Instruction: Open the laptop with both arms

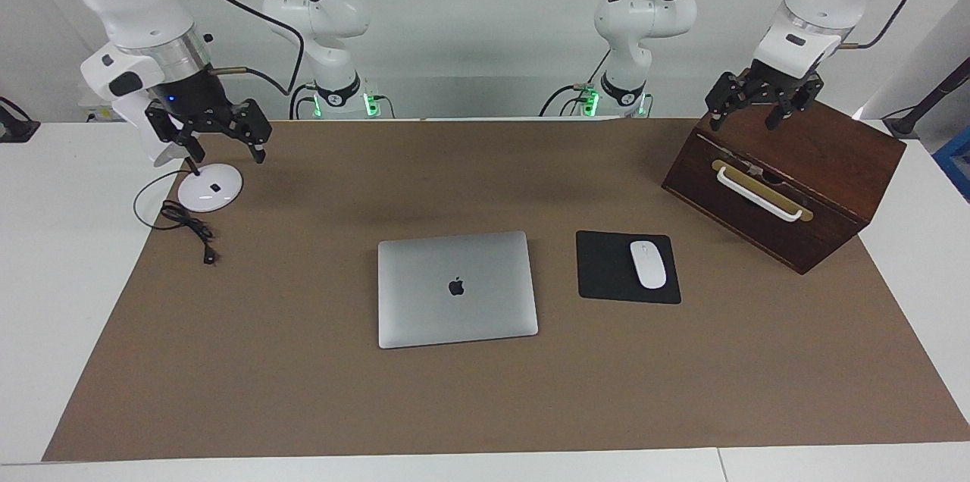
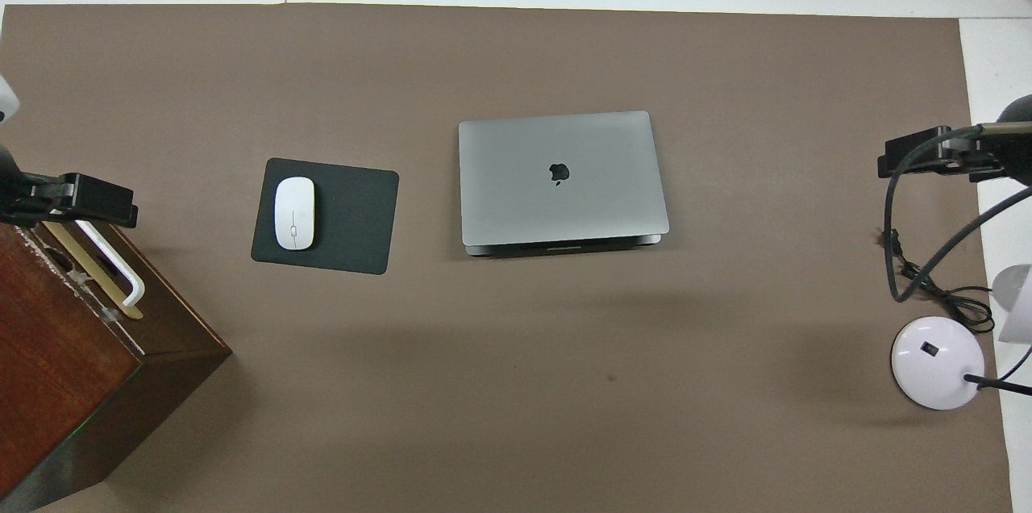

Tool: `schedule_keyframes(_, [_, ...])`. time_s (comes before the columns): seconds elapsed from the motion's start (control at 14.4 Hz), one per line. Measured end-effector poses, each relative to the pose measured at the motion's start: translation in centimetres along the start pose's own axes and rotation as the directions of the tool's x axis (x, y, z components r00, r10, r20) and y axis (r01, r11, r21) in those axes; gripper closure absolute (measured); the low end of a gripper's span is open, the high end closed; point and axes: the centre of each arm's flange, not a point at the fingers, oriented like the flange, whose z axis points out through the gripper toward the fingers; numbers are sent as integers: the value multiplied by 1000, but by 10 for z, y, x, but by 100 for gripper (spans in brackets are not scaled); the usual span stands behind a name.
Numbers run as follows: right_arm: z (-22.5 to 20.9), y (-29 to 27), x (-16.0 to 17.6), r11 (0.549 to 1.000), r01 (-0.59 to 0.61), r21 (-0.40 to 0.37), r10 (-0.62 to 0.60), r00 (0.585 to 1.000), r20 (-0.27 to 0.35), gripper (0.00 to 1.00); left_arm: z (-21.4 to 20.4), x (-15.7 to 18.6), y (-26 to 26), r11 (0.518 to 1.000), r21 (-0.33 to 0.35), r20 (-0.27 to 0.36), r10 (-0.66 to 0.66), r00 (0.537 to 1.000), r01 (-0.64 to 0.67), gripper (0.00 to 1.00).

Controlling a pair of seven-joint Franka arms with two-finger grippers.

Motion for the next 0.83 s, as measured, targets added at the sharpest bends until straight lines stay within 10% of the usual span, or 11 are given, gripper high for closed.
schedule_keyframes(0.14, [0, 0, 0, 1000, 0, 0, 0, 1000, 0, 0, 0, 0, 0, 999, 0, -2, -33, 999, 33, 8])
schedule_keyframes(0.62, [0, 0, 0, 1000, 0, 0, 0, 1000, 0, 0, 9, 1, 2, 965, 2, 11, -264, 965, 264, 97])
schedule_keyframes(0.83, [0, 0, 0, 1000, 0, 0, 0, 1000, 0, 0, 24, -3, 10, 928, -60, 62, -364, 929, 368, 99])
